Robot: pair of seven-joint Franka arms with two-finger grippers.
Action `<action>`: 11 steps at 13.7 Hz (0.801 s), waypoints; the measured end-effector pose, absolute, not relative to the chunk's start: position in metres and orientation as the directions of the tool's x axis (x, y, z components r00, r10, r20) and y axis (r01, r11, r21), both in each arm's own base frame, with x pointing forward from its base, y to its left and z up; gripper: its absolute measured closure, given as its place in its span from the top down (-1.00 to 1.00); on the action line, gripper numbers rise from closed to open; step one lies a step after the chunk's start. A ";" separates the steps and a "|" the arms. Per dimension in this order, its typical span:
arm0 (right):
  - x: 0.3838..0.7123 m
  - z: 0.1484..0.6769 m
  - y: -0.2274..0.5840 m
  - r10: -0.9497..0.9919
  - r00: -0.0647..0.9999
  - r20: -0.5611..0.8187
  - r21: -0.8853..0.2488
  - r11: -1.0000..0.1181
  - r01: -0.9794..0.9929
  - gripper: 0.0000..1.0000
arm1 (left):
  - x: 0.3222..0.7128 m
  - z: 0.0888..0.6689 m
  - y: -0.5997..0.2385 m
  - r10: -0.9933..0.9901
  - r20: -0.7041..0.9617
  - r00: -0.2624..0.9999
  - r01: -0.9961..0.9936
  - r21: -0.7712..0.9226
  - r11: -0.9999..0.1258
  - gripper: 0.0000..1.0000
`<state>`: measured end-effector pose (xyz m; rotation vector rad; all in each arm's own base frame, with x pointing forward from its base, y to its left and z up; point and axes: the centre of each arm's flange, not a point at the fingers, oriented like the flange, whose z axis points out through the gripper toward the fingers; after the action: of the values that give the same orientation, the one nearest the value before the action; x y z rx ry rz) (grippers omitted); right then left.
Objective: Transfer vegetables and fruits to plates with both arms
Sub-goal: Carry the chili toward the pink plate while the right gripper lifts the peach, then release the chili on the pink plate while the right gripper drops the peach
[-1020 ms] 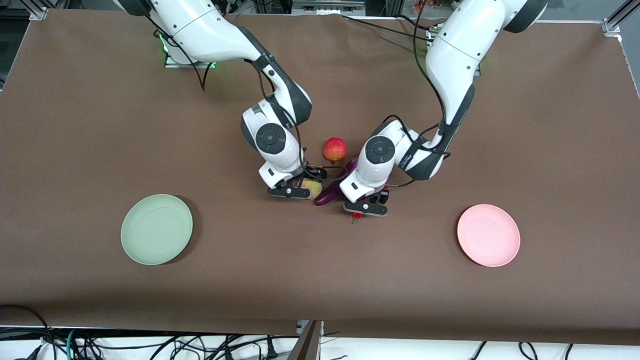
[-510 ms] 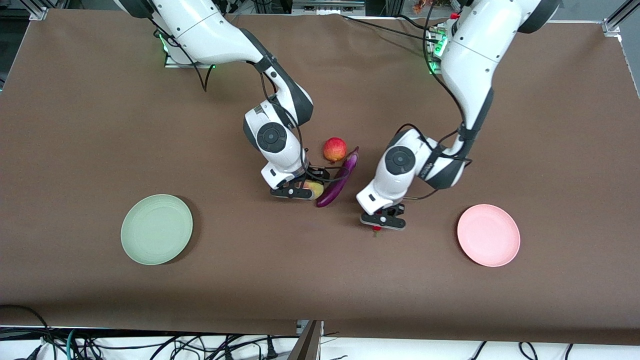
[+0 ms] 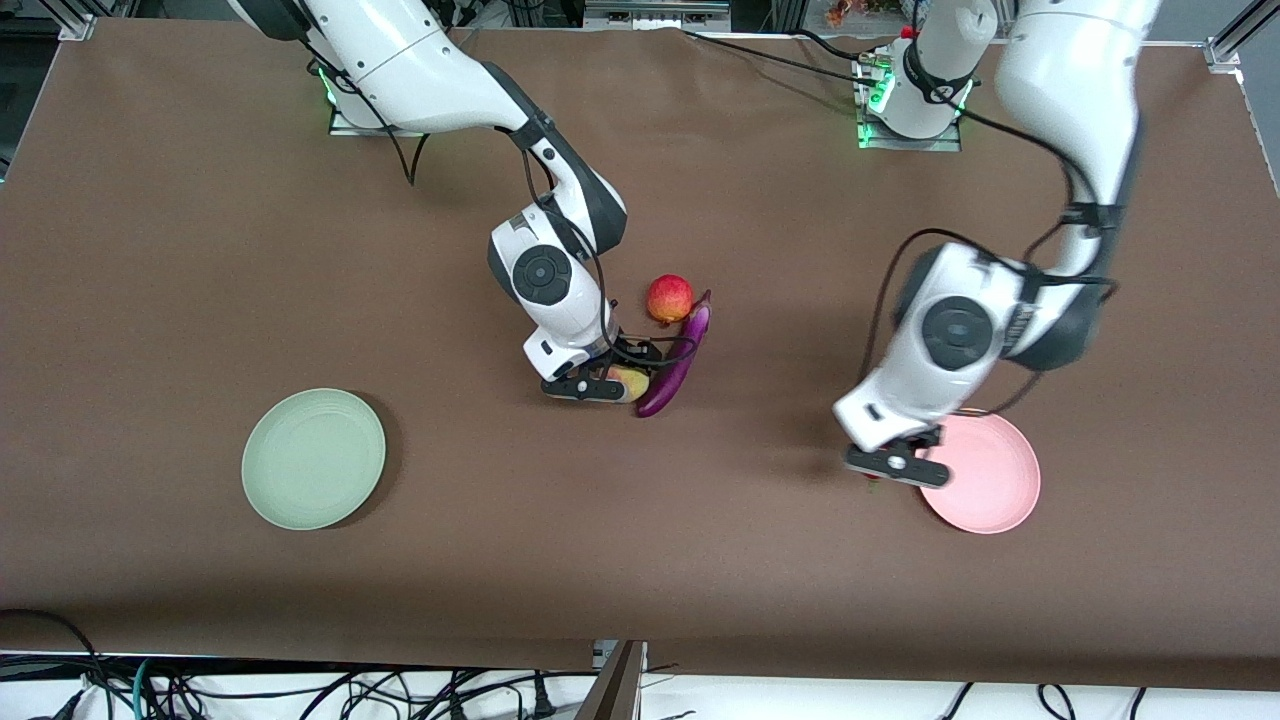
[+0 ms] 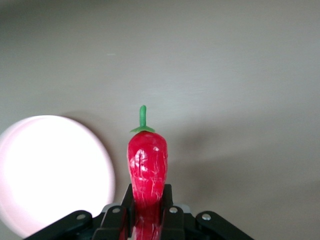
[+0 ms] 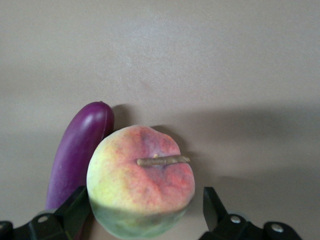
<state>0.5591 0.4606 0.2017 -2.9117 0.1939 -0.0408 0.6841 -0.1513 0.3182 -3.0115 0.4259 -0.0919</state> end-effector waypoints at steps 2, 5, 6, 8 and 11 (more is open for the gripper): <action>0.560 0.200 0.463 -0.137 0.990 0.028 -0.238 -0.963 -0.127 0.89 | 0.695 0.318 -0.067 -0.335 0.022 0.942 -0.331 -0.089 -0.939 -0.54; 0.561 0.203 0.463 -0.136 0.990 0.030 -0.240 -0.963 -0.125 0.69 | 0.686 0.286 0.040 -0.299 -0.041 0.953 -0.302 -0.061 -0.952 -0.54; 0.561 0.203 0.464 -0.134 0.990 0.032 -0.239 -0.963 -0.122 0.68 | 0.682 0.273 0.056 -0.285 -0.060 0.957 -0.288 -0.048 -0.956 -0.54; 0.564 0.205 0.463 -0.123 0.992 0.040 -0.230 -0.967 -0.111 0.68 | 0.680 0.254 0.054 -0.278 -0.079 0.957 -0.281 -0.021 -0.960 -0.54; 0.586 0.234 0.447 -0.055 0.999 0.004 -0.145 -0.988 -0.053 0.68 | 0.680 0.240 0.027 -0.297 -0.082 0.951 -0.297 0.013 -0.955 -0.54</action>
<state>0.5859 0.4472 0.2341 -2.9950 0.0813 -0.0126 0.6804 0.0270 0.2402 -3.1042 0.4719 0.1311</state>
